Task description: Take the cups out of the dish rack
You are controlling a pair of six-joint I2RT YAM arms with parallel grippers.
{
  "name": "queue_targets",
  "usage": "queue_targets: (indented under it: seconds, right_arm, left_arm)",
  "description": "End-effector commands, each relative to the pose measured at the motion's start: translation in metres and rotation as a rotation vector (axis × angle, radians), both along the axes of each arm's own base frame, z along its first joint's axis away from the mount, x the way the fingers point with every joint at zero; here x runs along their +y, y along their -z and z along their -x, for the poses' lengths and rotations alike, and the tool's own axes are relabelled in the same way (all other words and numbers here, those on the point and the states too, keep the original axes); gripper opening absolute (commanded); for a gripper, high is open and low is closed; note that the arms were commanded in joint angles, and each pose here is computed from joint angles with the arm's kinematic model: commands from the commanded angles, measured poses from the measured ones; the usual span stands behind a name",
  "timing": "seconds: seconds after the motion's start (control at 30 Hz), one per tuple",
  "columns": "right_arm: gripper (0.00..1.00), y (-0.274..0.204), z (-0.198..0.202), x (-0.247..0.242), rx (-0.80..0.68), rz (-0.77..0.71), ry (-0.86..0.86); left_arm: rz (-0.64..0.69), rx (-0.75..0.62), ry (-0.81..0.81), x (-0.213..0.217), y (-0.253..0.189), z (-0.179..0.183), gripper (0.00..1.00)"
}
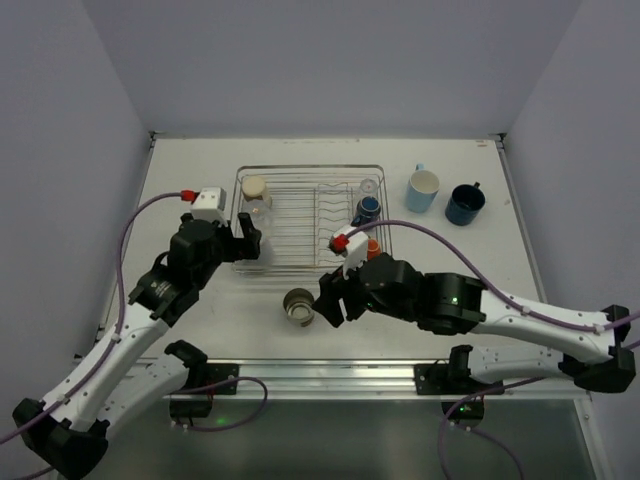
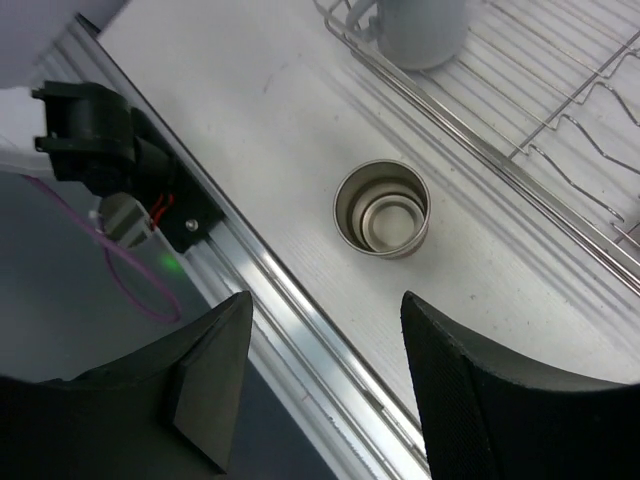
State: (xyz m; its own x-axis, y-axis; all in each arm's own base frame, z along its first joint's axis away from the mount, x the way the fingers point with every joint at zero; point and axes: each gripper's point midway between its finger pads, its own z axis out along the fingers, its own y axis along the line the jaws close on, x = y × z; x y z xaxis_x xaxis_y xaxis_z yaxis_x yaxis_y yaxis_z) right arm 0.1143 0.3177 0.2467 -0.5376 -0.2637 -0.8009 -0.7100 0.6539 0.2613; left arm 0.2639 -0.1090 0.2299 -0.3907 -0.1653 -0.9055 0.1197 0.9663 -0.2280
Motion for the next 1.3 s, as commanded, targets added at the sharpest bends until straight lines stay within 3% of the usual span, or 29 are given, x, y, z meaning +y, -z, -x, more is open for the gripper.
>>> queue_targets:
  seconds: [0.0,0.23,0.87,1.03,1.13,1.27]
  right_arm:
    - [0.64,-0.004,-0.006,-0.016,-0.015,-0.111,0.061]
    - [0.73,0.005,-0.008,-0.036,-0.006,-0.204,0.078]
    - [0.71,0.020,0.000,-0.035,-0.004,-0.258,0.025]
    - [0.70,0.023,0.002,-0.037,0.008,-0.269,0.025]
    - [0.70,0.028,0.005,-0.033,0.031,-0.269,0.011]
    - [0.70,0.032,0.006,-0.028,0.048,-0.267,0.009]
  left_arm:
    - [0.048,0.022,0.066,-0.021,-0.005,-0.006,1.00]
    - [0.009,0.148,0.057,-0.035,0.034,-0.024,1.00]
    - [-0.158,0.191,-0.134,-0.024,0.090,-0.077,0.99]
    - [-0.168,0.181,-0.156,-0.023,0.092,-0.083,0.89]
    - [-0.170,0.164,-0.168,-0.020,0.089,-0.084,0.73]
    - [-0.158,0.152,-0.160,-0.020,0.085,-0.081,0.36]
